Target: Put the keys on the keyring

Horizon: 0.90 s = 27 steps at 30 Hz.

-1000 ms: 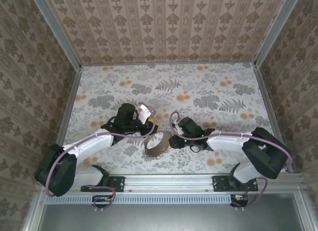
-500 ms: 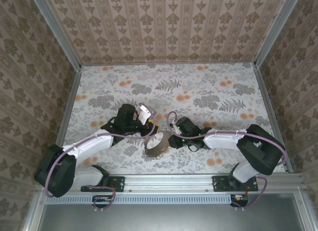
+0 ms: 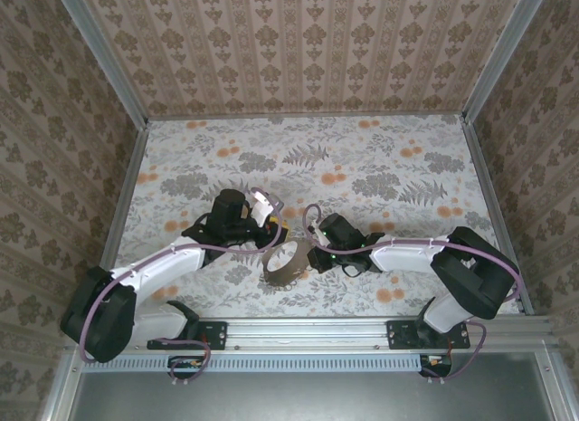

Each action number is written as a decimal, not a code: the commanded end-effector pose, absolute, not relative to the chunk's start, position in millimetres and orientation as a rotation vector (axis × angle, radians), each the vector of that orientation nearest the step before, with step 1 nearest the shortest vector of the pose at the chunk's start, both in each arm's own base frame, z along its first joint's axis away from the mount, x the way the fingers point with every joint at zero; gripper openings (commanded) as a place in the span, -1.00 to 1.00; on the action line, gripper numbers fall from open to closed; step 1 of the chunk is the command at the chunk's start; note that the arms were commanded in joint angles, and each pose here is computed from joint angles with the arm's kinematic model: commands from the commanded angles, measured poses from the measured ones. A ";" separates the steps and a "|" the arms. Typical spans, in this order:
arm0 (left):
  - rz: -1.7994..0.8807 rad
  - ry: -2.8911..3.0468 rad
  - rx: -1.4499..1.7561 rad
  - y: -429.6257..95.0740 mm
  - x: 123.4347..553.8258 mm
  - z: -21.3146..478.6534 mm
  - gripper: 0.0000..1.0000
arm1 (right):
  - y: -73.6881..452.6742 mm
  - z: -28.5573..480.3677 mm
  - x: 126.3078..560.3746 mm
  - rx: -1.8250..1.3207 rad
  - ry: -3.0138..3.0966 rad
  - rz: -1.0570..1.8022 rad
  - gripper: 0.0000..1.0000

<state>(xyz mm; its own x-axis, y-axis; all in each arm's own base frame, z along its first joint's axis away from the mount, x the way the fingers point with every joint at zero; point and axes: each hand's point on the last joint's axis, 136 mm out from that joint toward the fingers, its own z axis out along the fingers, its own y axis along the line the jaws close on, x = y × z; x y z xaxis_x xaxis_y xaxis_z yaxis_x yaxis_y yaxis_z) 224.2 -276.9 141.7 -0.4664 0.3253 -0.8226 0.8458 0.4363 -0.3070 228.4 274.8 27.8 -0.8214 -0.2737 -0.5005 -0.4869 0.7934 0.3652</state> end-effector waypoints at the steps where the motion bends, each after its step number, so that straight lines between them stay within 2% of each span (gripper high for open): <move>1: -0.951 1.984 0.995 -275.0 220.8 143.4 -0.44 | 272.2 26.9 227.6 -0.602 2.563 0.640 -0.78; 4: -0.946 1.979 0.991 -274.3 221.0 145.5 -0.43 | 270.2 29.2 228.6 -0.607 2.554 0.622 -0.83; 8: -0.948 1.972 0.991 -273.9 219.7 149.2 -0.44 | 269.2 33.5 229.4 -0.620 2.530 0.618 -1.00; 13: -0.953 1.948 1.013 -275.3 210.7 159.3 -0.44 | 283.7 61.3 226.9 -0.716 2.373 0.740 -1.00; 23: -1.059 1.757 1.103 -286.1 176.6 227.7 -0.46 | 300.2 183.3 209.4 -0.970 1.893 0.911 -1.00; 27: -1.092 1.674 1.181 -279.7 152.1 259.5 -0.62 | 301.7 224.8 202.8 -0.972 1.756 1.036 -1.00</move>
